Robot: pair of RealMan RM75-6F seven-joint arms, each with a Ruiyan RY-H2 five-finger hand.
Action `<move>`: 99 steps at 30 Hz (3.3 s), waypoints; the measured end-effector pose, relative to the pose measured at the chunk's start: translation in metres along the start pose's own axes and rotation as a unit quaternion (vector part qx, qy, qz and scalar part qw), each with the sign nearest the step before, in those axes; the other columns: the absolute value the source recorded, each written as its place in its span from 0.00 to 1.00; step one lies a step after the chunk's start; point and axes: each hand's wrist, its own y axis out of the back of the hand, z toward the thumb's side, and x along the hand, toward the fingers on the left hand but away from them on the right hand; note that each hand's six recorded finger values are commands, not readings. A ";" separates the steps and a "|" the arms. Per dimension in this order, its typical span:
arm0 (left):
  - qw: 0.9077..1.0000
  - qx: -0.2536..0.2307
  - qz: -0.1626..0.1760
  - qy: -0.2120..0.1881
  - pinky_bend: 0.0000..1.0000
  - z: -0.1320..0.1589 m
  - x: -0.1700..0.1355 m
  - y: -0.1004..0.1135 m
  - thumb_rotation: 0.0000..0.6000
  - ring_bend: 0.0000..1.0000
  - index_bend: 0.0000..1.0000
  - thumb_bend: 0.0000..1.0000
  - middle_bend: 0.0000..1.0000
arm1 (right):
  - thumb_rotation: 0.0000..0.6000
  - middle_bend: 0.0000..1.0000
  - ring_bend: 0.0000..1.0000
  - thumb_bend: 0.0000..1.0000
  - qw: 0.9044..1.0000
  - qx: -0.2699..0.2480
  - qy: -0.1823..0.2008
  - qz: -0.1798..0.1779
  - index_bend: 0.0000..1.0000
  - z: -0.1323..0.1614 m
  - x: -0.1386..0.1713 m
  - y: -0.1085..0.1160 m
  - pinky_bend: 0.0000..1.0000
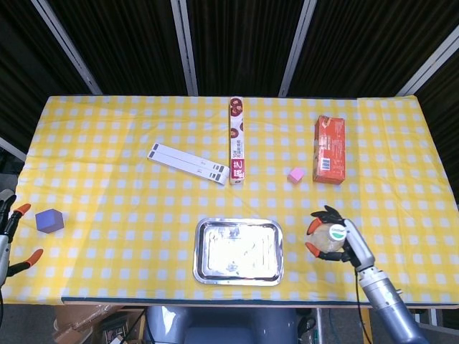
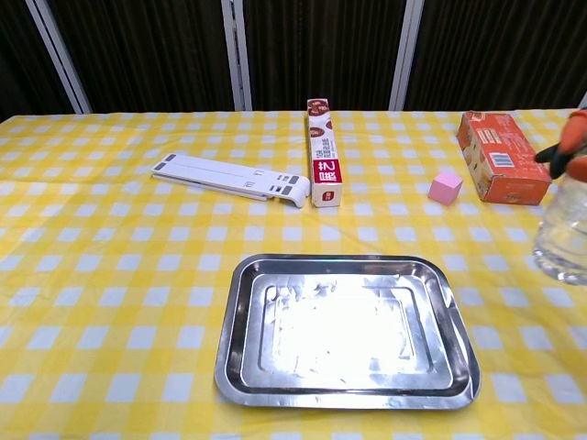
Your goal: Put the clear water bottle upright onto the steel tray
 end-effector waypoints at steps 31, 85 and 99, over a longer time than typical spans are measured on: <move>1.000 -0.024 0.016 0.006 0.00 -0.012 0.000 0.012 1.00 0.00 0.13 0.21 0.00 | 1.00 0.54 0.24 0.69 0.998 0.006 -0.033 -0.057 0.76 -0.006 -0.005 0.022 0.00; 0.999 -0.046 0.013 0.017 0.00 -0.027 0.005 0.019 1.00 0.00 0.13 0.21 0.00 | 1.00 0.55 0.24 0.69 0.998 -0.066 0.008 0.017 0.76 -0.007 -0.079 -0.165 0.00; 0.999 -0.043 0.011 0.017 0.00 -0.026 0.006 0.018 1.00 0.00 0.13 0.21 0.00 | 1.00 0.55 0.24 0.60 0.999 -0.042 0.013 0.014 0.76 -0.019 -0.077 -0.166 0.00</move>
